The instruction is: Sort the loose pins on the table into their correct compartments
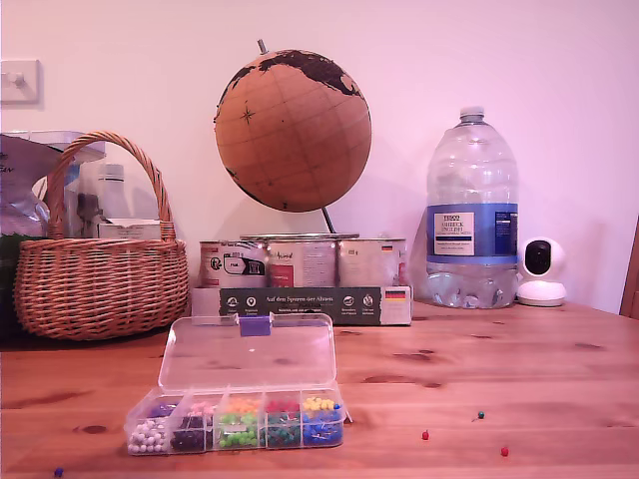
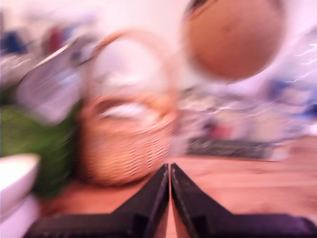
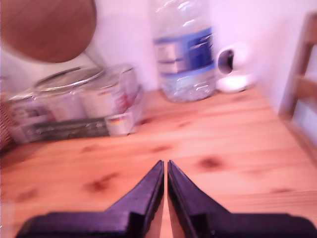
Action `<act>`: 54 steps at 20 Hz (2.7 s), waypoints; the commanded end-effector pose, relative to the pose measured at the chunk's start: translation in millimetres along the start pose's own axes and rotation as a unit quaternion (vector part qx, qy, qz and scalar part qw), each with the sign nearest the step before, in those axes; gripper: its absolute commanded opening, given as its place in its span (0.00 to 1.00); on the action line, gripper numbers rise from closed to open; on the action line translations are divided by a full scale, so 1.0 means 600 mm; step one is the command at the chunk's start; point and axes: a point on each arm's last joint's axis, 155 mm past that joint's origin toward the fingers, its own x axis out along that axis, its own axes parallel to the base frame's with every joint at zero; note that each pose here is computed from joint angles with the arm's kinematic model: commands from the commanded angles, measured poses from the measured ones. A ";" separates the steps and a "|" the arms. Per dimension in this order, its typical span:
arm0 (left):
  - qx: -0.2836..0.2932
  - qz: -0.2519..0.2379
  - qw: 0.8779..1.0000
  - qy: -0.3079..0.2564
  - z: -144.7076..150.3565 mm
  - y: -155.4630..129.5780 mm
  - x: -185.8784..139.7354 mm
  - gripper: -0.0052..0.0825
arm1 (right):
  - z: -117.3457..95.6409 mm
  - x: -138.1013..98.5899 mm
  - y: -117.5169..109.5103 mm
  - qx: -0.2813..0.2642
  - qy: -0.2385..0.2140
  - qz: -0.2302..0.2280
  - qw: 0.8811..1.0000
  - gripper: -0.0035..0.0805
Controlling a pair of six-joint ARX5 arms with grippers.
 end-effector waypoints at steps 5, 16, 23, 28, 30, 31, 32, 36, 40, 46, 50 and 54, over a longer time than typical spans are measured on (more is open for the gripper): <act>-0.021 -0.100 0.993 0.062 -0.014 -0.073 -0.009 0.04 | -0.039 -0.011 0.078 0.035 0.061 0.113 0.991 0.03; 0.133 -0.256 0.910 0.299 -0.067 -0.173 -0.028 0.04 | -0.095 -0.049 0.170 0.020 0.161 0.220 0.962 0.03; 0.328 -0.374 0.761 0.417 -0.143 -0.188 -0.063 0.04 | -0.081 -0.046 0.177 0.019 0.144 0.229 0.963 0.03; 0.413 -0.436 0.693 0.399 -0.172 -0.211 -0.060 0.04 | -0.076 -0.041 0.169 0.014 0.136 0.215 0.967 0.03; 0.471 -0.449 0.641 0.407 -0.200 -0.201 -0.059 0.04 | -0.081 -0.041 0.168 0.015 0.142 0.212 0.967 0.03; 0.487 -0.456 0.618 0.416 -0.215 -0.197 -0.060 0.04 | -0.082 -0.042 0.168 0.015 0.144 0.213 0.966 0.03; 0.499 -0.463 0.596 0.425 -0.229 -0.194 -0.062 0.04 | -0.085 -0.043 0.169 0.016 0.148 0.216 0.965 0.03; 0.530 -0.487 0.528 0.450 -0.274 -0.177 -0.065 0.05 | -0.102 -0.051 0.172 0.017 0.171 0.223 0.959 0.03; 0.554 -0.508 0.489 0.442 -0.300 -0.170 -0.054 0.10 | -0.113 -0.054 0.169 0.017 0.185 0.220 0.958 0.03; 0.578 -0.515 0.466 0.429 -0.329 -0.164 -0.025 0.19 | -0.113 -0.053 0.170 0.017 0.184 0.220 0.958 0.03; 0.580 -0.521 0.454 0.431 -0.346 -0.158 -0.020 0.19 | -0.113 -0.053 0.169 0.017 0.184 0.220 0.958 0.03; 0.590 -0.530 0.440 0.421 -0.355 -0.157 -0.014 0.19 | -0.113 -0.054 0.169 0.017 0.185 0.220 0.958 0.03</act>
